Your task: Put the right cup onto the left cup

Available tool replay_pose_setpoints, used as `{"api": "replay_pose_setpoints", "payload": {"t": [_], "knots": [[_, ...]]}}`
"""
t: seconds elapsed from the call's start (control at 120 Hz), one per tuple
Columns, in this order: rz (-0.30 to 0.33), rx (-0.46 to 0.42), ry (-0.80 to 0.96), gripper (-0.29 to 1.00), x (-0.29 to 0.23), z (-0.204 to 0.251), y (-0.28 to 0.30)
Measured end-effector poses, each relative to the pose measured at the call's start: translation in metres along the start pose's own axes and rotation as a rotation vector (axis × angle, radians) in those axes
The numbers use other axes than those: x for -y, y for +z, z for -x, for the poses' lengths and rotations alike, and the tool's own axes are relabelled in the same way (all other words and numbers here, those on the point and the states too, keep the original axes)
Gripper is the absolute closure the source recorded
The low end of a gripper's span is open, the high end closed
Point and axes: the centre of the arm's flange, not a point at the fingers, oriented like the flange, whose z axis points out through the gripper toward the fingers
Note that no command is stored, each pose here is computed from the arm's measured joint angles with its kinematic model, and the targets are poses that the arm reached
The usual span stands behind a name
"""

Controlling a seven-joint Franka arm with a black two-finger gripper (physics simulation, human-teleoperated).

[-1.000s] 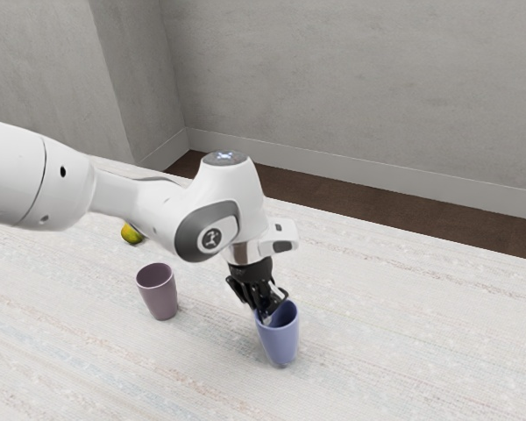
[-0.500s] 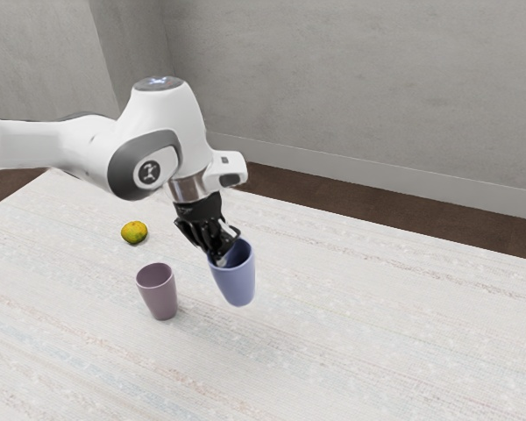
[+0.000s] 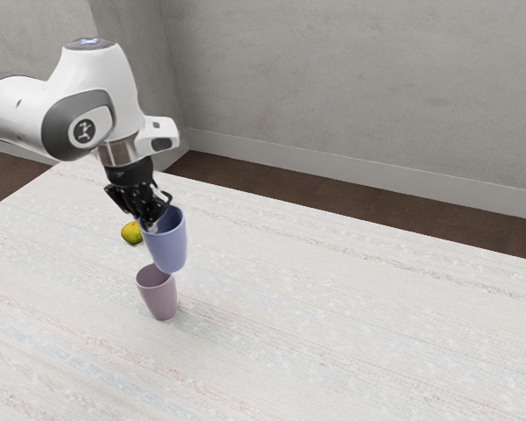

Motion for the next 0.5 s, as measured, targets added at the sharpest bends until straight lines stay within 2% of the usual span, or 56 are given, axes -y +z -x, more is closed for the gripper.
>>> {"api": "replay_pose_setpoints", "payload": {"t": [0.183, 0.5], "knots": [[-0.004, 0.019, -0.035, 0.78, 0.034, -0.007, 0.016], [0.006, -0.01, -0.032, 0.78, 0.052, -0.014, 0.031]]}}
